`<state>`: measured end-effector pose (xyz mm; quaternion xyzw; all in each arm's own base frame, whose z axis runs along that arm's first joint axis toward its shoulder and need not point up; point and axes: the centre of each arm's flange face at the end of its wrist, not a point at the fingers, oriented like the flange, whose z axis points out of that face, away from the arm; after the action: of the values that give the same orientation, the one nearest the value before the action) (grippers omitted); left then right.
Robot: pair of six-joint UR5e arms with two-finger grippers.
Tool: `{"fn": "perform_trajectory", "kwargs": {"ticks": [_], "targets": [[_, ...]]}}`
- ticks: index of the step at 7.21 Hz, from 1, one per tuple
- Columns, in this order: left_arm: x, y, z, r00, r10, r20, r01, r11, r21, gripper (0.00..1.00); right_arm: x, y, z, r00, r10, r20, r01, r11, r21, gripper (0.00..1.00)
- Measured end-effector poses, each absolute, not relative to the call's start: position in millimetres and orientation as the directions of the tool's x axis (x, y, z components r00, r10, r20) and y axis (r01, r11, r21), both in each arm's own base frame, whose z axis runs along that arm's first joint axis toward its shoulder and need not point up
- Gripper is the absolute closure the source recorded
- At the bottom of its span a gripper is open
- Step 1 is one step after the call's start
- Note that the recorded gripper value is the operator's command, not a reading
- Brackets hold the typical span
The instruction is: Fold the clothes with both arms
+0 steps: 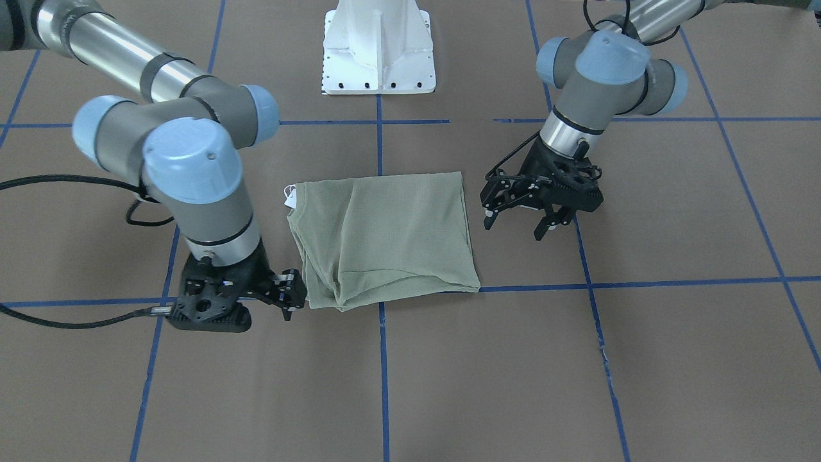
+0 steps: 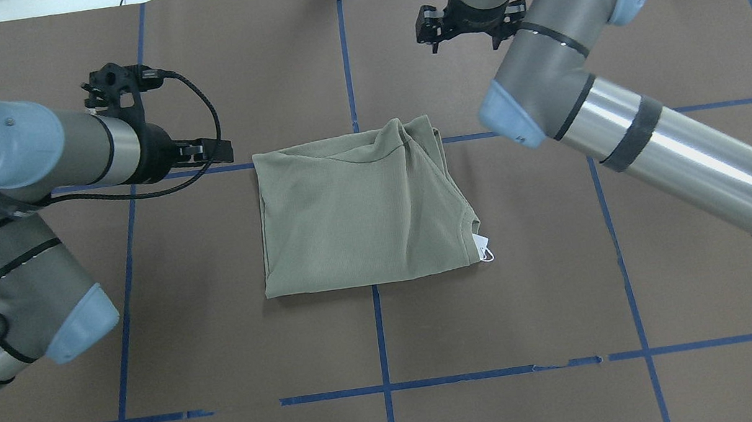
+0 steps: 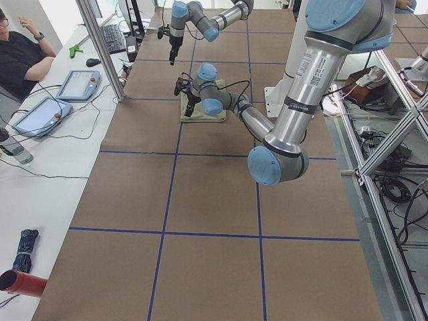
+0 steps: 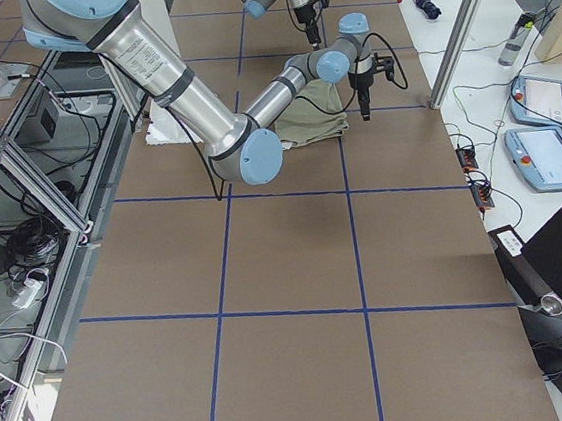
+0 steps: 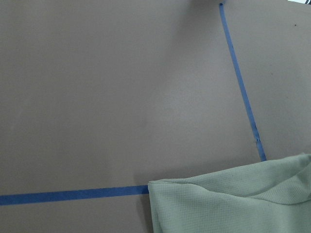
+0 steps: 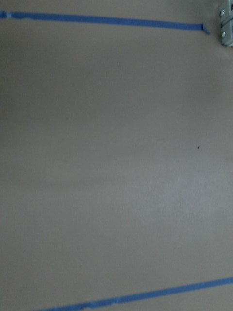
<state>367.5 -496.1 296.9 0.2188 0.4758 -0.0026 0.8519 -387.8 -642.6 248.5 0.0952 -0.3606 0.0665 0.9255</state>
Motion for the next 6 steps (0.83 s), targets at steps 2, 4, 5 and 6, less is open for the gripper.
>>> {"fn": "perform_trajectory", "kwargs": {"ticks": [2, 4, 5, 6], "targets": [[275.7, -503.6, 319.4, 0.662, 0.32, -0.678, 0.073, 0.872, 0.484, 0.0, -278.0, -640.1, 296.8, 0.766, -0.077, 0.638, -0.054, 0.982, 0.183, 0.0], [143.8, -525.6, 382.9, 0.752, 0.431, -0.499, -0.1, 0.822, 0.561, 0.0, -139.9, -631.2, 379.6, 0.775, -0.237, 0.586, 0.12, 0.965, 0.233, 0.0], [72.5, -529.5, 422.1, 0.761, 0.444, -0.472, -0.146, 0.828, 0.542, 0.0, -76.9, -616.6, 434.3, 0.759, -0.309, 0.573, 0.2, 0.948, 0.246, 0.0], [24.1, -519.8, 459.4, 0.751, 0.419, -0.51, -0.149, 0.861, 0.487, 0.0, -29.8, -591.9, 487.3, 0.743, -0.333, 0.58, 0.24, 0.942, 0.234, 0.0]]}}
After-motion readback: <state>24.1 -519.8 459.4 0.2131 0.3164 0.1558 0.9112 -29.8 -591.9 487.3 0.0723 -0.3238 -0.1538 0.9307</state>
